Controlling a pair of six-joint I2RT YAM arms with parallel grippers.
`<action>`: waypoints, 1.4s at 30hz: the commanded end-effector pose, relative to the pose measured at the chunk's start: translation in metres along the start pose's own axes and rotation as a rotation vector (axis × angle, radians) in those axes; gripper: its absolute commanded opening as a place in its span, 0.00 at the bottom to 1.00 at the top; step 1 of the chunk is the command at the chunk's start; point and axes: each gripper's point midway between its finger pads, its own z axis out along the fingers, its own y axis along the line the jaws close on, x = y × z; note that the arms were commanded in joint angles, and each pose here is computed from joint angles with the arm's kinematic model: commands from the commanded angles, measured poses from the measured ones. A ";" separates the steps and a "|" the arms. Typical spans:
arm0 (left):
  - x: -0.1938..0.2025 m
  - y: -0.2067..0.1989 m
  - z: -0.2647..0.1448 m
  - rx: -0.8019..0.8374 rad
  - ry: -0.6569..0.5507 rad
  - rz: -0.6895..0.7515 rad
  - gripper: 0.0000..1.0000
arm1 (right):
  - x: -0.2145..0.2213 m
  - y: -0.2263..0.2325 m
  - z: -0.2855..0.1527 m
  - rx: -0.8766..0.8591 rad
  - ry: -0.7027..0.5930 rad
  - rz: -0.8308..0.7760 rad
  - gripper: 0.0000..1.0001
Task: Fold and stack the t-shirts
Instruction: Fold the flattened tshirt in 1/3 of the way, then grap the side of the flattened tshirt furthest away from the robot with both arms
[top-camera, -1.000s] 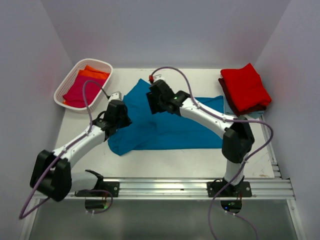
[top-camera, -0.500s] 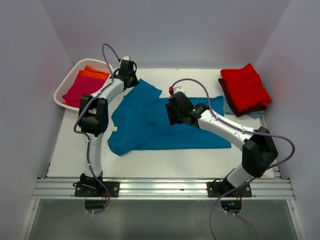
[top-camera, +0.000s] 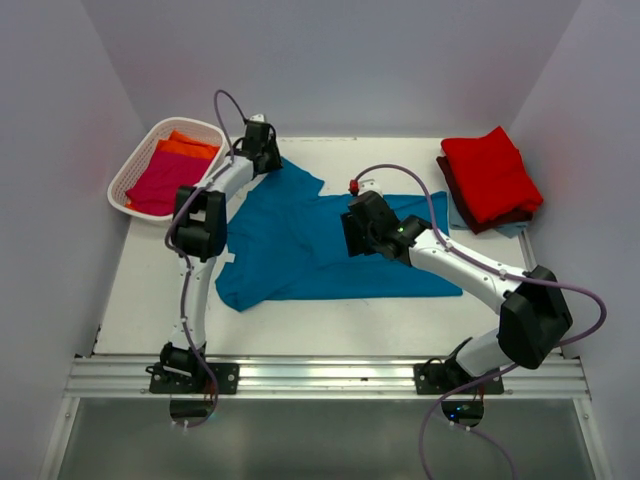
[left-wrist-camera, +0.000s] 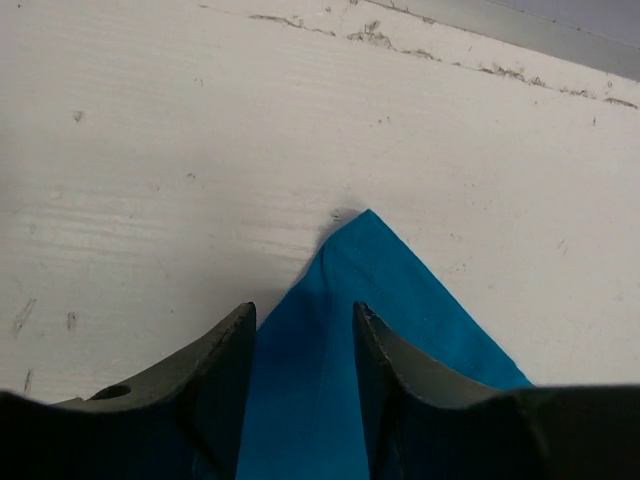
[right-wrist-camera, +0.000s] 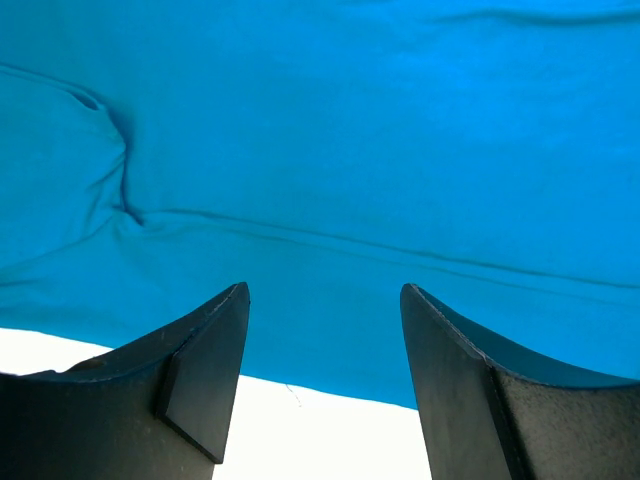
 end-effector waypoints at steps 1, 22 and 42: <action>-0.035 -0.007 0.004 0.046 -0.116 0.011 0.49 | -0.010 0.003 -0.007 -0.023 -0.036 0.037 0.66; -0.005 -0.015 0.038 0.133 -0.061 0.011 0.01 | -0.004 -0.013 0.000 0.015 -0.005 0.054 0.65; -0.070 -0.004 -0.047 0.077 -0.210 0.036 0.00 | -0.068 -0.148 0.091 0.318 0.021 0.387 0.74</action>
